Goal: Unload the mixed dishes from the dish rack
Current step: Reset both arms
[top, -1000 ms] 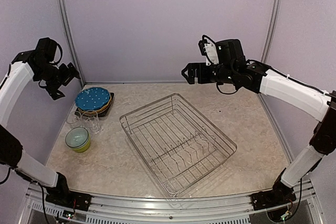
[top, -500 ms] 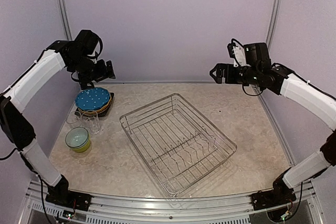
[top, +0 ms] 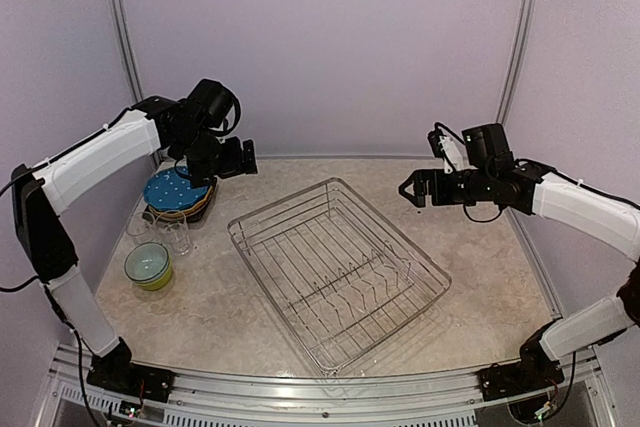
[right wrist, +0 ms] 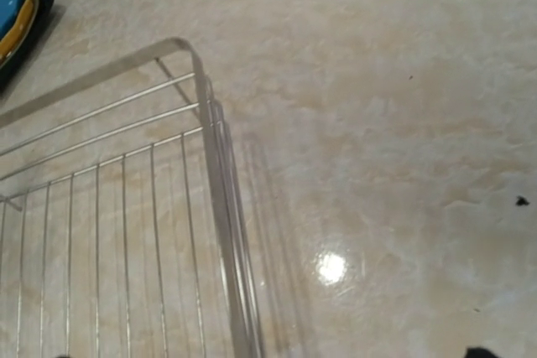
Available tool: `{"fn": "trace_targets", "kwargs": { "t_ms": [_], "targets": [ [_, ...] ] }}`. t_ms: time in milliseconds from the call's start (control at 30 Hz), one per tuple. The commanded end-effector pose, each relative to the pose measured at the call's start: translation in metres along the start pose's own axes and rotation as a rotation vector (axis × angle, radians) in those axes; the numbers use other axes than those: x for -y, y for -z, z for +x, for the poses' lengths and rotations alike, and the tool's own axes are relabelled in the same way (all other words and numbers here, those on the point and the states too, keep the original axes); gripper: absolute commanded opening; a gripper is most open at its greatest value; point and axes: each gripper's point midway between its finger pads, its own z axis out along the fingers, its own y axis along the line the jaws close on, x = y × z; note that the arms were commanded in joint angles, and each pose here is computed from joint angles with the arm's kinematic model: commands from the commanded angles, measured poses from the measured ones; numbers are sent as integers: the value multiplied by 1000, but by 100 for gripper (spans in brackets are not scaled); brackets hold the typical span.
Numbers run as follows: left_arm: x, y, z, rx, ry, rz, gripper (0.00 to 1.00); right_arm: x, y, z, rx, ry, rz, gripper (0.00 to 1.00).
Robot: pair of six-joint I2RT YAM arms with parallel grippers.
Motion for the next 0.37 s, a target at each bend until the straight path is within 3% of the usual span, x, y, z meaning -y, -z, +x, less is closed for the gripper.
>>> {"fn": "trace_targets", "kwargs": {
  "t_ms": [0,333],
  "targets": [
    [0,-4,4,17,51,15,99,-4,1,1,19,-7,-44,99],
    [-6,0,4,42,54,0,99,-8,-10,3,-1,-3,-73,99]
  ]
}}
